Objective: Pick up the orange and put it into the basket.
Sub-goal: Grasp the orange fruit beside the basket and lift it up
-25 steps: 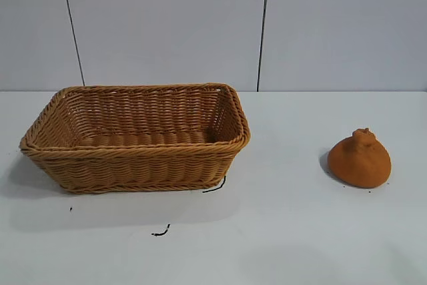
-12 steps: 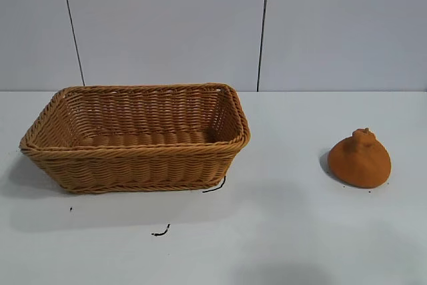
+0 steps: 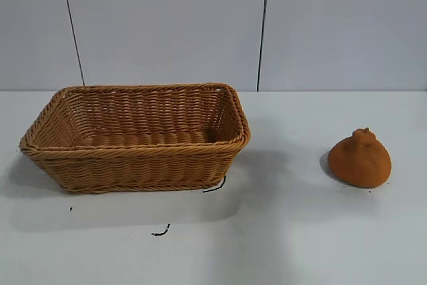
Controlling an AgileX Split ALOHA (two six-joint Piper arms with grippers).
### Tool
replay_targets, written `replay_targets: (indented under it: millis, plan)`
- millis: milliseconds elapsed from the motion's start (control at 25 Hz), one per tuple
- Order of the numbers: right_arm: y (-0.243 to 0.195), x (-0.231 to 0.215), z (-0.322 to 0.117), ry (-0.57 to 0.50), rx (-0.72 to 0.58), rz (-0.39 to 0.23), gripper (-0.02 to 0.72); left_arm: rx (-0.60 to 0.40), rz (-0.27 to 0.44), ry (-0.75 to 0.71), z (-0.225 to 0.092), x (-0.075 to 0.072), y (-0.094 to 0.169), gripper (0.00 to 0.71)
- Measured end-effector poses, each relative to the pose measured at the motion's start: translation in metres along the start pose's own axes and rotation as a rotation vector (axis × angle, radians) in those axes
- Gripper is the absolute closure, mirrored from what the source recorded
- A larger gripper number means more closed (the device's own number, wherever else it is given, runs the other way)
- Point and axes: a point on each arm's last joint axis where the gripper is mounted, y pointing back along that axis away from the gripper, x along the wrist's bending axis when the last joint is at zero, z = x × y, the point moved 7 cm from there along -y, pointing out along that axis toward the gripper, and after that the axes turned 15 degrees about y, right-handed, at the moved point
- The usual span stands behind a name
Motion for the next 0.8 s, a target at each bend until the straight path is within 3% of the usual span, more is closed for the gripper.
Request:
replay_targets:
  millis: [320,560,800]
  plan:
    - [-0.087,-0.013,0.054,-0.012,0.093,0.023,0.029,0.001,0.000,0.000,0.000,0.000,0.000,0.071]
    - [-0.157,-0.010,0.049,-0.038,0.221,0.079,0.029,0.001,0.000,0.000,0.000,0.000,0.000,0.071]
    - [-0.196,-0.007,0.030,-0.046,0.319,0.097,0.029,0.001,0.000,0.000,0.000,0.000,0.000,0.071]
